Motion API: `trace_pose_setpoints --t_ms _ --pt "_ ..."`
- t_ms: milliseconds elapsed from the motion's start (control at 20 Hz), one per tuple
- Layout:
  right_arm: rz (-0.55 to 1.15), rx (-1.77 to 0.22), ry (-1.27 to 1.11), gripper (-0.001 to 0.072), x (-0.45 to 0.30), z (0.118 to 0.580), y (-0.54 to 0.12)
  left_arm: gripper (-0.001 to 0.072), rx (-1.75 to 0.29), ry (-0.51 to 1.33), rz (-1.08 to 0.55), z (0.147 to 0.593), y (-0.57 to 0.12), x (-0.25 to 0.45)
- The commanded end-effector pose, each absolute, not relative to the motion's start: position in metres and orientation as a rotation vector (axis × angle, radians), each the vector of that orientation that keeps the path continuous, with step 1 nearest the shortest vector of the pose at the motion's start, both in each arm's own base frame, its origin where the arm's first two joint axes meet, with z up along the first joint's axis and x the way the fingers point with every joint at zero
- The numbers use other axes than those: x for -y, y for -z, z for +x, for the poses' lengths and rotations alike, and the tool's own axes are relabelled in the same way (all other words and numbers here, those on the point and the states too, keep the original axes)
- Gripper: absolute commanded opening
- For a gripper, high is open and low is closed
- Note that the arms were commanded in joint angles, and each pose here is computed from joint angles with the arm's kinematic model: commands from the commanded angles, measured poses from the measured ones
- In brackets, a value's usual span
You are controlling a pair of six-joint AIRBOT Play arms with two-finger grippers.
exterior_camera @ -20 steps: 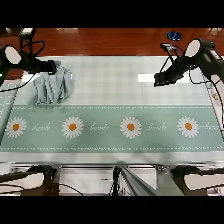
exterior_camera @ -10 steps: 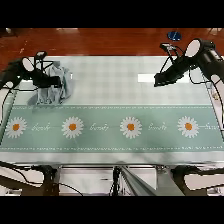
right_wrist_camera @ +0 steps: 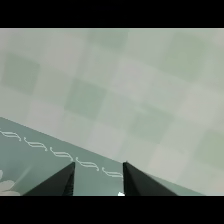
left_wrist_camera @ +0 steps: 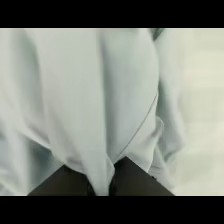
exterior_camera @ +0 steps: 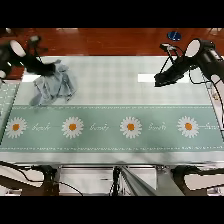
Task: Fold the shirts.
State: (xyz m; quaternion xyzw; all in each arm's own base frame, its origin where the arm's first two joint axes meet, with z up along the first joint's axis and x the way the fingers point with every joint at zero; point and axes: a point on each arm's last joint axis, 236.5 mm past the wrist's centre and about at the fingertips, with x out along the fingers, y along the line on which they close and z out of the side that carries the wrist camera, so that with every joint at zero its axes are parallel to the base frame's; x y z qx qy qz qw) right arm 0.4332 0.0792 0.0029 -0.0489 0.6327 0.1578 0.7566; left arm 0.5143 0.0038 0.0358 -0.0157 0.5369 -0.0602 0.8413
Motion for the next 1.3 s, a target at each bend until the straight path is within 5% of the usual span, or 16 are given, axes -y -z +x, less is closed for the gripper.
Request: trace_pose_setpoints --t_ms 0,200,400,650,950,1050,1100,1250 --pt "-0.199 -1.426 -0.280 0.0379 -0.054 0.420 -0.009 0.0026 -0.952 0.231 -0.038 0.498 -0.173 0.028" --pt "-0.304 -1.367 -0.149 0.0379 -0.017 0.412 -0.052 0.0025 -0.635 0.471 -0.053 0.425 -0.325 0.110" --pt "-0.320 -1.264 -0.110 0.0379 -0.008 0.394 -0.106 0.0026 -0.585 0.656 0.030 0.353 -0.360 0.175" --pt "-0.311 -1.163 -0.096 0.0380 -0.006 0.371 -0.154 0.0026 -0.733 0.928 0.069 0.305 -0.305 0.288" --pt "-0.316 -1.092 -0.072 0.0380 0.000 0.359 -0.181 0.0040 -0.916 1.104 0.114 0.283 -0.152 0.444" --pt "-0.314 -1.097 -0.075 0.0380 -0.001 0.357 -0.180 0.0550 -1.006 1.129 0.127 0.271 -0.102 0.474" --pt "-0.315 -1.097 -0.075 0.0380 -0.001 0.357 -0.180 0.0632 -1.082 1.114 0.142 0.268 -0.082 0.470" --pt "-0.315 -1.096 -0.075 0.0380 -0.001 0.358 -0.180 0.0607 -1.190 1.015 0.239 0.301 -0.074 0.395"
